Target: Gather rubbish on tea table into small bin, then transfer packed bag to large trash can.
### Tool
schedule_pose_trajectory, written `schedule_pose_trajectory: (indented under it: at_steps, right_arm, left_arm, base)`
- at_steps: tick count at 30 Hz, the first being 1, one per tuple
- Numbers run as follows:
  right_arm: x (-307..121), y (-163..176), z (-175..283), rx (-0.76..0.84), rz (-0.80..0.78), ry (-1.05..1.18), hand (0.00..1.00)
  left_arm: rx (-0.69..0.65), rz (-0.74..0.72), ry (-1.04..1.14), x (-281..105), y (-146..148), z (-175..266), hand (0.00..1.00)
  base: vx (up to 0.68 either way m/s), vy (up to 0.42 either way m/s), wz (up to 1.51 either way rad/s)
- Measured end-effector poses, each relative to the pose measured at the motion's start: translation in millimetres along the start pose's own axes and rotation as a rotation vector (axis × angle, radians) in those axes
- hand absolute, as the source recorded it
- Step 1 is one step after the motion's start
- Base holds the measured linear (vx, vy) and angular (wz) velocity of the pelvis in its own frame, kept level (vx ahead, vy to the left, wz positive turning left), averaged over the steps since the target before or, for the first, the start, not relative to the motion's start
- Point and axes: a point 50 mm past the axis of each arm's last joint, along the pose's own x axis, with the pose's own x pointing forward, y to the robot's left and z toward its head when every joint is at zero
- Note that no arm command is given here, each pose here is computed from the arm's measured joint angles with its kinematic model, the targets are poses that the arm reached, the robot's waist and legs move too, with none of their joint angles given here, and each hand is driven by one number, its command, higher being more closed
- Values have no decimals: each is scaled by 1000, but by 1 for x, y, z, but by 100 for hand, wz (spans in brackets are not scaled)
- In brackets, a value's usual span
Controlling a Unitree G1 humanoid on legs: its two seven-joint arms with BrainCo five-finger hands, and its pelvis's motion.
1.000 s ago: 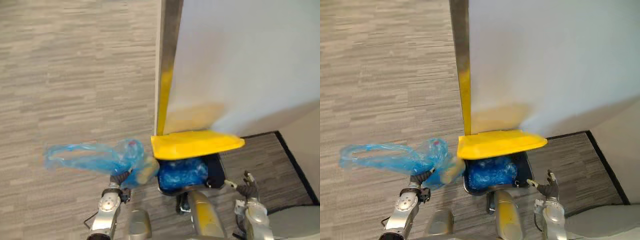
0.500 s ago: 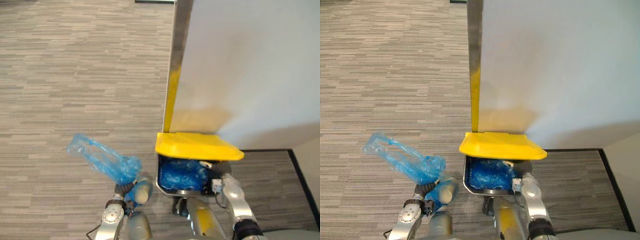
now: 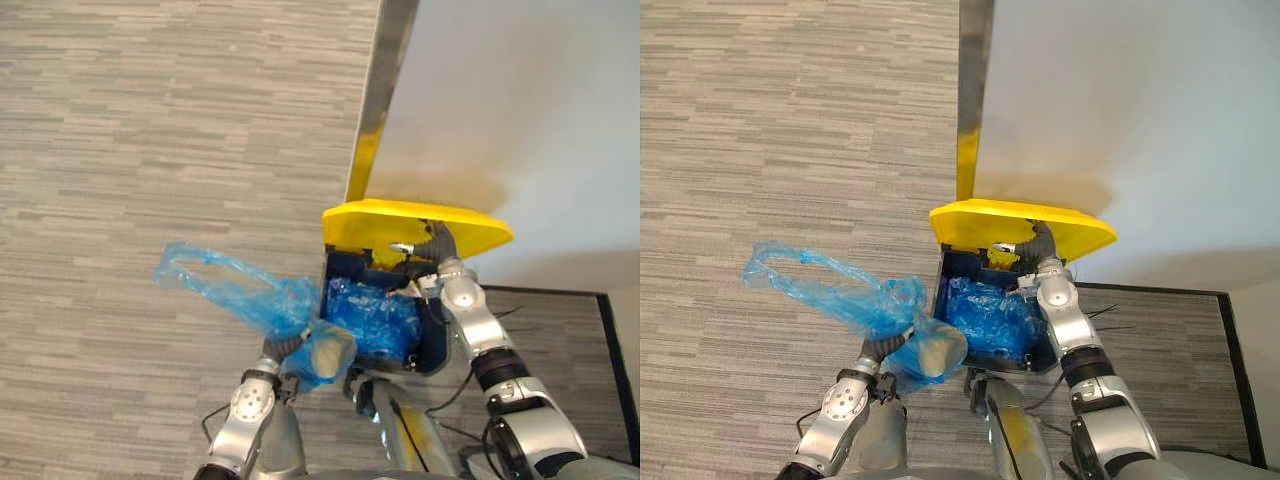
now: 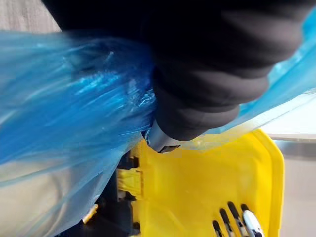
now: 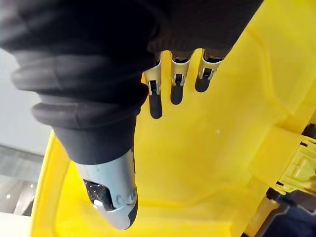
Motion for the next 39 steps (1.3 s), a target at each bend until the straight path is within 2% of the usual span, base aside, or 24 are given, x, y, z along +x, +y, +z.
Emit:
schedule_pose_trajectory:
  at_steps: [7, 10, 14, 20, 21, 26, 32, 39]
  right_arm:
    - [16, -17, 25, -30, -32, -74, 0]
    - [27, -21, 46, -35, -41, -133, 0]
    - [38, -19, 75, -66, -21, -218, 0]
    - [49, -29, 116, -115, -33, -335, 0]
    - [50, -32, 122, -120, -41, -354, 0]
    - [49, -44, 143, -136, -90, -433, 0]
    - [47, -50, 152, -134, -130, -478, 0]
    - [41, -54, 142, -123, -145, -467, 0]
  left_arm:
    - [11, -247, -311, 34, -50, 76, 100]
    - [-2, -271, -418, 50, -63, 108, 100]
    - [38, -244, -401, 74, -67, 113, 100]
    - [138, -151, -217, 99, -51, 82, 100]
    - [153, -119, -175, 102, -46, 75, 0]
    - [239, -38, -21, 106, -27, 44, 0]
    - [345, -28, 74, 104, -18, 24, 0]
    - [361, -53, 117, 95, -20, 10, 0]
  base:
    - [38, 28, 6]
    - [-36, 38, -12]
    - [-47, 19, -17]
    - [16, -12, -21]
    - [52, 10, -17]
    - [62, 9, -14]
    - [7, 2, 0]
    - [6, 18, 4]
